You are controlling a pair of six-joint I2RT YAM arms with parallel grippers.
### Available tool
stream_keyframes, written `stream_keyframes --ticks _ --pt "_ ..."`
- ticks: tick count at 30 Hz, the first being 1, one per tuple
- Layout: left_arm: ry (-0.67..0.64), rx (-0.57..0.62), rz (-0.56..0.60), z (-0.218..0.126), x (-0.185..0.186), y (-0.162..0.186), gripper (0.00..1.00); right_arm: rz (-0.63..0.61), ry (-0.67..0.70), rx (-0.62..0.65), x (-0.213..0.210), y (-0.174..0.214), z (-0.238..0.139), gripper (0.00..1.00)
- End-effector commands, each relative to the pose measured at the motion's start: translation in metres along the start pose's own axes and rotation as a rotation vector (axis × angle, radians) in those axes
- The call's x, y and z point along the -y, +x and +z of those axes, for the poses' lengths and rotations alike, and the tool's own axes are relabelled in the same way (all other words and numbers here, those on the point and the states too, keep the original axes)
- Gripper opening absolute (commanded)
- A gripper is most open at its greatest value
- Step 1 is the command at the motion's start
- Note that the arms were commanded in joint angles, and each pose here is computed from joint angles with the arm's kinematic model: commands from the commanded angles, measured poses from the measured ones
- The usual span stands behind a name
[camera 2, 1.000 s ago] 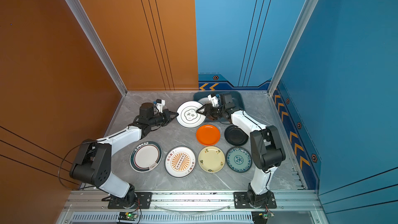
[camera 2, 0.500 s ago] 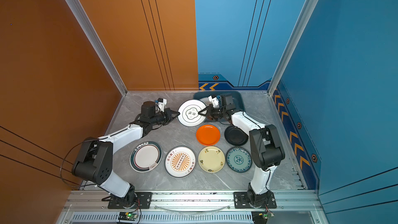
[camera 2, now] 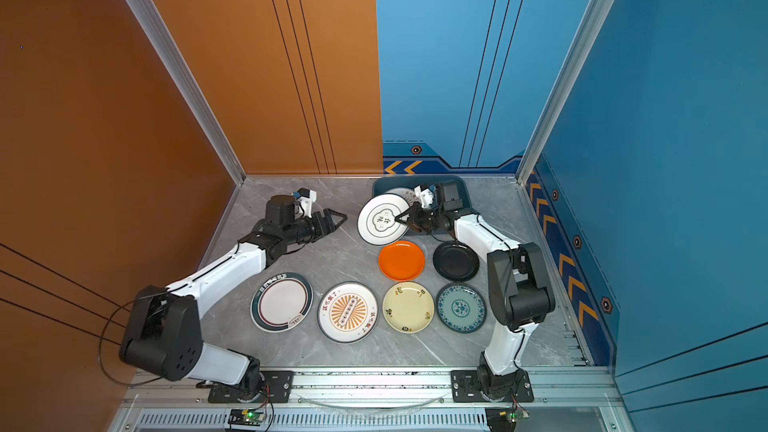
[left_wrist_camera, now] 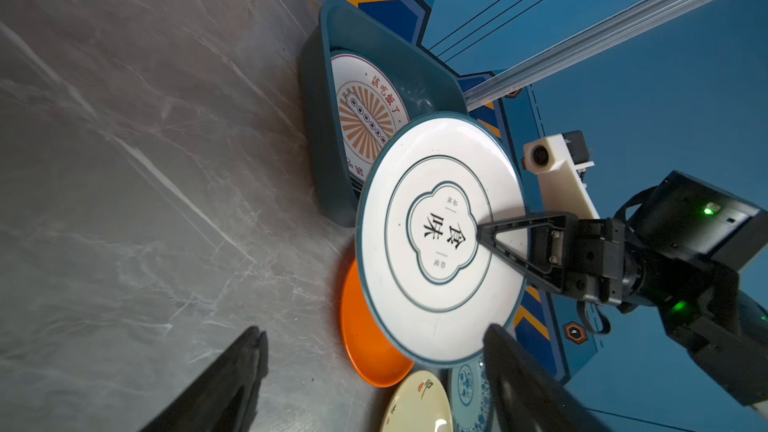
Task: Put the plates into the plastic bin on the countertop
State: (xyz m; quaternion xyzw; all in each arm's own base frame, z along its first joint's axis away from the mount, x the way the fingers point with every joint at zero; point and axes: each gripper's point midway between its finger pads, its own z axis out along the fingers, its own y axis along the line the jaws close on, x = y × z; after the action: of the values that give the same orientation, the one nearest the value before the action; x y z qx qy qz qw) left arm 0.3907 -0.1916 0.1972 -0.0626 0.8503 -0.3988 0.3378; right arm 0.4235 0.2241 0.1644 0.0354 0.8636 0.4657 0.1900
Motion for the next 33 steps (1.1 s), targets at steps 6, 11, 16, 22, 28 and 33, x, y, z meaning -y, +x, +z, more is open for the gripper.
stream_keyframes --ticks 6,11,16,22,28,33 --pt "-0.272 0.119 0.036 -0.053 -0.059 0.007 0.98 -0.030 0.145 0.154 0.021 -0.052 -0.045 0.00" --pt "-0.275 0.154 0.038 -0.073 -0.069 0.008 0.98 0.033 0.188 0.190 0.051 -0.079 -0.045 0.00" --pt "-0.198 0.117 0.055 -0.069 -0.059 0.014 0.98 0.080 0.194 0.187 0.072 -0.096 -0.028 0.00" --pt "-0.154 0.083 0.053 -0.062 -0.057 0.018 0.98 0.098 0.208 0.180 0.084 -0.111 -0.010 0.00" --pt "-0.117 0.066 0.044 -0.056 -0.055 0.019 0.98 0.133 0.243 0.135 0.108 -0.108 0.014 0.00" --pt "-0.097 0.039 0.036 -0.049 -0.055 0.024 1.00 0.153 0.279 0.100 0.124 -0.103 0.028 0.09"
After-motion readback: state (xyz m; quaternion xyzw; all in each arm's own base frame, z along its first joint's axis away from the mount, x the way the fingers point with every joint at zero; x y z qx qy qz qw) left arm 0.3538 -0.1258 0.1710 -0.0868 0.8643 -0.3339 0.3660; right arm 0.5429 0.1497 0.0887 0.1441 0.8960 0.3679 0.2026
